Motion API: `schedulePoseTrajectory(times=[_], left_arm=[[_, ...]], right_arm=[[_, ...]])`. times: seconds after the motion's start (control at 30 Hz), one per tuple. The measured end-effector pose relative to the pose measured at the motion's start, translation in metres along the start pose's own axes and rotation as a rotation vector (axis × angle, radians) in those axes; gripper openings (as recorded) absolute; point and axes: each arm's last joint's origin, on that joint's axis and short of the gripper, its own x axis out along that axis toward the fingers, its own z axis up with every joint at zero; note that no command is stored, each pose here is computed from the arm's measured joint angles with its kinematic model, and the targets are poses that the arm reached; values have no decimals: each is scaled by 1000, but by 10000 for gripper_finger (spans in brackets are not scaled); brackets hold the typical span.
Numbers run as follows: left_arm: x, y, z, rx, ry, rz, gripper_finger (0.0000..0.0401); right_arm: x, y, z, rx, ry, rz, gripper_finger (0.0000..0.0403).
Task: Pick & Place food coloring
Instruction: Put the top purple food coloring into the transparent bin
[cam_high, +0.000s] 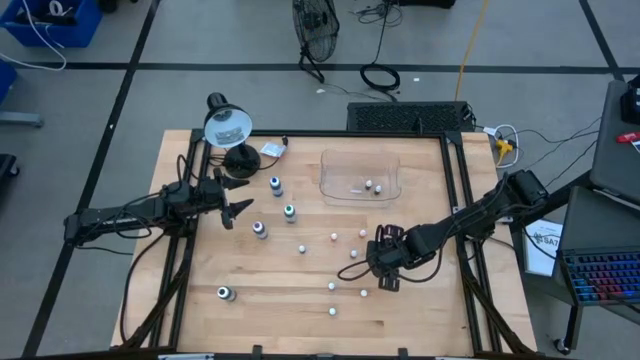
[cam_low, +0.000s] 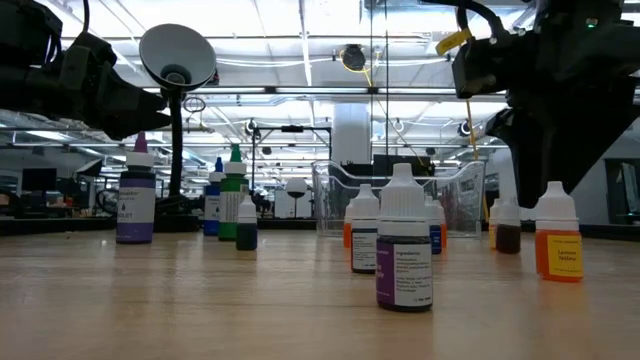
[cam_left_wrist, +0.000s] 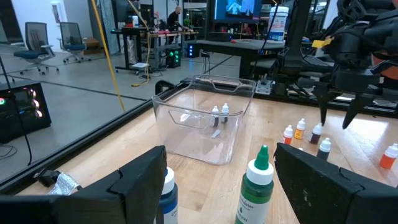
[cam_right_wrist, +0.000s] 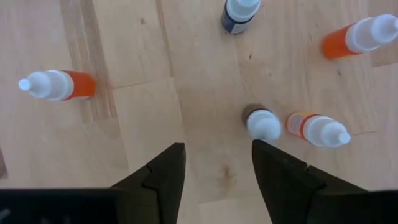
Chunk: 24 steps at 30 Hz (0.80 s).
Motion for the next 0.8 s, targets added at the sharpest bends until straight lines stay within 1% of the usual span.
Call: schedulePoseTrajectory(times=[0.27,0.5,0.7,0.8], left_arm=[[0,0,0,0,0,0,296],[0,0,0,0,0,0,296],[0,0,0,0,0,0,296],[0,0,0,0,0,0,296]], right_arm=[[0,-1,1,17,15,22,170],[0,-4,-1,17,40,0,169],[1,-9,4,11,-3,-43,168],[1,-12,7,3,-13,-43,165]])
